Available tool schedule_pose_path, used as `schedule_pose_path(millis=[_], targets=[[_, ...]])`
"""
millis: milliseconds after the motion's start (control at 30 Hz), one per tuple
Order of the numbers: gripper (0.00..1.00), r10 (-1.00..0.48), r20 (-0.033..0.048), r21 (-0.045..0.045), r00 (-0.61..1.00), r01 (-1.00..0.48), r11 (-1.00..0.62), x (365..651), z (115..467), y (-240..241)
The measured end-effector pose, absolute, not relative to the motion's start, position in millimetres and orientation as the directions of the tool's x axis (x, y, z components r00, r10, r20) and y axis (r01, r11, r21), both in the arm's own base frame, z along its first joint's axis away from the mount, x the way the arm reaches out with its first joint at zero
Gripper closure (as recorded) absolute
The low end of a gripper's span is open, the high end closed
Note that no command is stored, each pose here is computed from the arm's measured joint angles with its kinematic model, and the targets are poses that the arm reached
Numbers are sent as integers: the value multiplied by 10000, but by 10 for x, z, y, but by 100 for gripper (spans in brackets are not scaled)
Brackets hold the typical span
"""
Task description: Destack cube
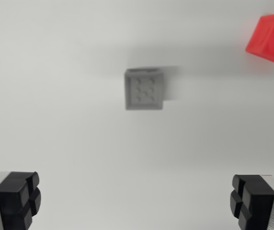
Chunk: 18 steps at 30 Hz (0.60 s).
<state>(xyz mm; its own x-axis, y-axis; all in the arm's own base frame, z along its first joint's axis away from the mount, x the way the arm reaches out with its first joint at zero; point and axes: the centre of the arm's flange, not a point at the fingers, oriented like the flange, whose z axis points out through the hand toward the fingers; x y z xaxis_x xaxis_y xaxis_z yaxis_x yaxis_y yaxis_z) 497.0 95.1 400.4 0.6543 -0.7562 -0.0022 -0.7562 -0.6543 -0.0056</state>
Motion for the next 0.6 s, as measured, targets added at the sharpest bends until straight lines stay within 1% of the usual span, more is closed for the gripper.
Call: schedule_pose_path(millis=[300,600], targets=[[0,-7562,-27,-54,6543,-7562,-6543,4971,4123,951],[0,-7562,-33,-42,6543,-7562,-6543,4972,4128,951]])
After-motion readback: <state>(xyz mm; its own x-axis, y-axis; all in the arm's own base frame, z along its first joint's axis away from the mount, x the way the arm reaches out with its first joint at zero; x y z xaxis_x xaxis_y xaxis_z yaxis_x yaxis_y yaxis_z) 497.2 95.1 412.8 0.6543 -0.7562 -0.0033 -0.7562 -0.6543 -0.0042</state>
